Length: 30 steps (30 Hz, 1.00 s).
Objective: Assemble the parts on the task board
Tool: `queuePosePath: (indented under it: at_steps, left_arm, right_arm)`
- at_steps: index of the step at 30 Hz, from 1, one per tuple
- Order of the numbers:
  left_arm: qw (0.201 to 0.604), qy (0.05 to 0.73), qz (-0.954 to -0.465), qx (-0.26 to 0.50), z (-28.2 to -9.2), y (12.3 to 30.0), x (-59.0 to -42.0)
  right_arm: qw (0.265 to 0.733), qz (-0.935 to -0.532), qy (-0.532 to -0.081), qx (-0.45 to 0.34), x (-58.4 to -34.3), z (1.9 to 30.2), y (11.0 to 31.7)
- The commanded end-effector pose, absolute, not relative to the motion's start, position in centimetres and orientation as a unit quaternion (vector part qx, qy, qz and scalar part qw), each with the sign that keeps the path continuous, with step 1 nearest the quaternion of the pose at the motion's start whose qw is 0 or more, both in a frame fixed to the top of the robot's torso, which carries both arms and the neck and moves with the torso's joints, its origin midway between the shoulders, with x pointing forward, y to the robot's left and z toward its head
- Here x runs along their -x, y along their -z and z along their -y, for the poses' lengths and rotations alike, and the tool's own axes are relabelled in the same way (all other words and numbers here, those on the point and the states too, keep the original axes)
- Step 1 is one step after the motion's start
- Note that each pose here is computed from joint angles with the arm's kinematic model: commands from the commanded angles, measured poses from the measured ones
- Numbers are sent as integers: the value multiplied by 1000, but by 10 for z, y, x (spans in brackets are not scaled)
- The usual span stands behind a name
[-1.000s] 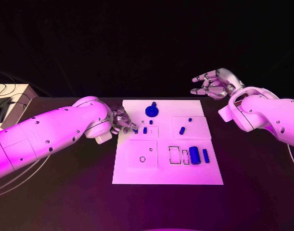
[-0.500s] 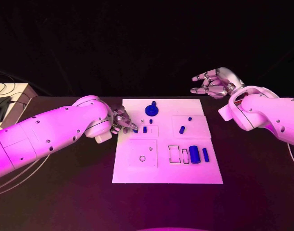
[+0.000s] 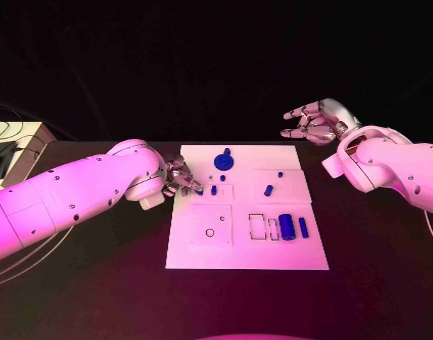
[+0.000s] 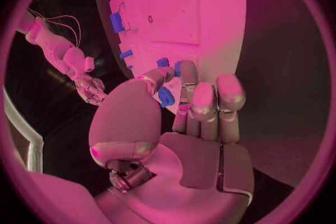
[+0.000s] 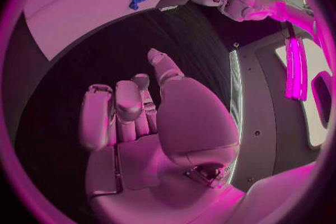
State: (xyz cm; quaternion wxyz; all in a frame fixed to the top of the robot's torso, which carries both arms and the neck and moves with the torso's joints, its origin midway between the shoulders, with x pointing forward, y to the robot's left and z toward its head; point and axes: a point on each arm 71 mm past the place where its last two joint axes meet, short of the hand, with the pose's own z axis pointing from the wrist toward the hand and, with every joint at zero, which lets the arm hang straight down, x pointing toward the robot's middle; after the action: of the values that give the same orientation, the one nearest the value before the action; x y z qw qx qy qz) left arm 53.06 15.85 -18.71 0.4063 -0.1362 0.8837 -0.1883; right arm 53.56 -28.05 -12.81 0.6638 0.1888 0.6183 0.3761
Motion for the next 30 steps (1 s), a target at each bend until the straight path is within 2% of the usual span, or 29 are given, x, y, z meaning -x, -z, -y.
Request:
queuePosePath:
  at_steps: [1,30]
  left_arm:
    - [406,185,-887,123,-157,189,-530]
    - [408,177,-890,99,-149,194,-529]
  right_arm:
    - [660,-621,-381,-183,-535,279,128]
    - [659,-621,-381,-183,-535,279,128]
